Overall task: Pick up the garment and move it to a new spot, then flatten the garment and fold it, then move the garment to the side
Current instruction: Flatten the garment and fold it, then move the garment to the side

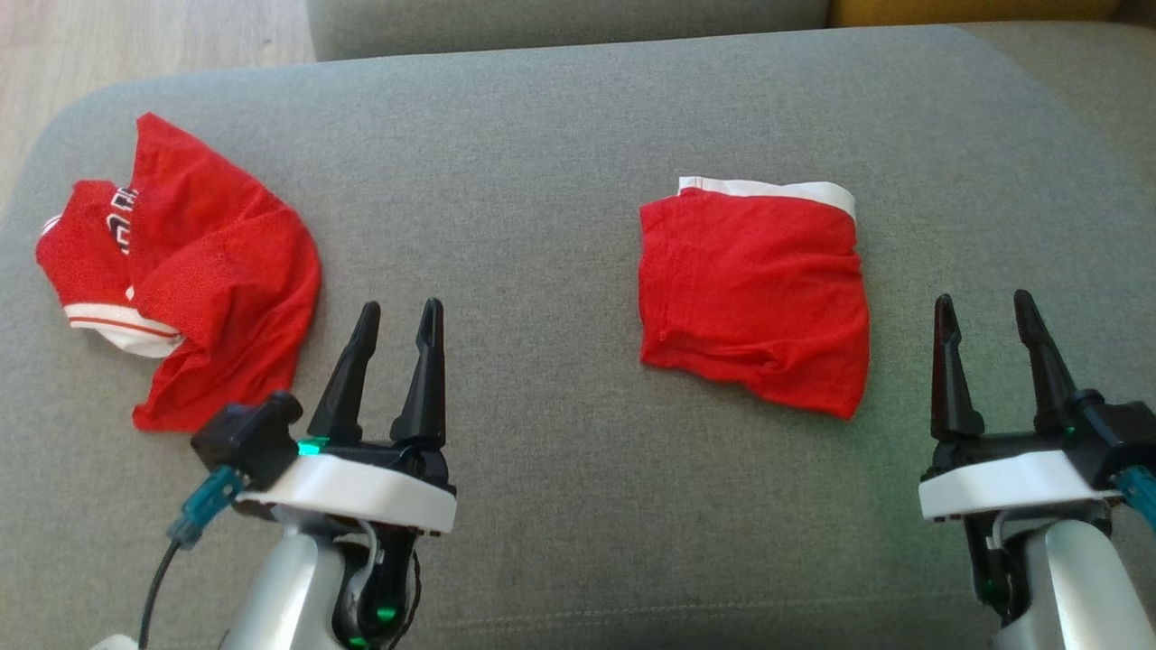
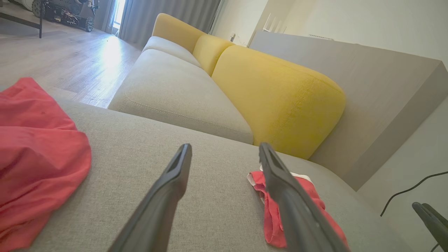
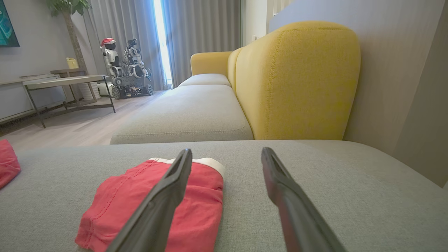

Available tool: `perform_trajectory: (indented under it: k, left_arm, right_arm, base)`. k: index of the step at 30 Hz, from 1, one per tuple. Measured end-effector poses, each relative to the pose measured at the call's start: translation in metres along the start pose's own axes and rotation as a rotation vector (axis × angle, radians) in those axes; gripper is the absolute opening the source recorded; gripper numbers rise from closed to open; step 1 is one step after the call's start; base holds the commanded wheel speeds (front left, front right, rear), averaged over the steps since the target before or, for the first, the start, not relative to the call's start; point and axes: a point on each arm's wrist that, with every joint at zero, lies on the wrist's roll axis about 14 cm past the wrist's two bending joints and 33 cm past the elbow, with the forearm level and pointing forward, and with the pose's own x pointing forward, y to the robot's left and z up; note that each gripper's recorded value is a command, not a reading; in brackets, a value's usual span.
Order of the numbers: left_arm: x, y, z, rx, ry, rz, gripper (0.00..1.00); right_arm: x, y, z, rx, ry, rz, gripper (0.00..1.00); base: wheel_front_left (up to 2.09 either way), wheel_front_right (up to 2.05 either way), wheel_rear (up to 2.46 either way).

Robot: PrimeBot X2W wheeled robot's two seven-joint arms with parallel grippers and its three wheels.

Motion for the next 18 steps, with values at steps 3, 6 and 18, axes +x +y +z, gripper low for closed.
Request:
perform_trajectory:
  k: [3, 6, 18]
  left_arm:
    - [-0.001, 0.000, 0.001, 0.001, -0.003, 0.001, 1.00]
    - [-0.001, 0.001, 0.002, 0.002, -0.004, 0.004, 1.00]
    - [0.009, 0.015, -0.022, -0.002, 0.057, 0.027, 1.00]
  right_arm:
    - [0.000, 0.001, 0.000, -0.002, -0.001, 0.000, 1.00]
    - [0.001, 0.001, -0.001, -0.008, 0.004, -0.001, 1.00]
    - [0.035, -0.005, -0.035, 0.035, 0.109, -0.030, 1.00]
  base:
    - [0.00, 0.00, 0.00]
    - [0.00, 0.00, 0.00]
    - [0.00, 0.00, 0.00]
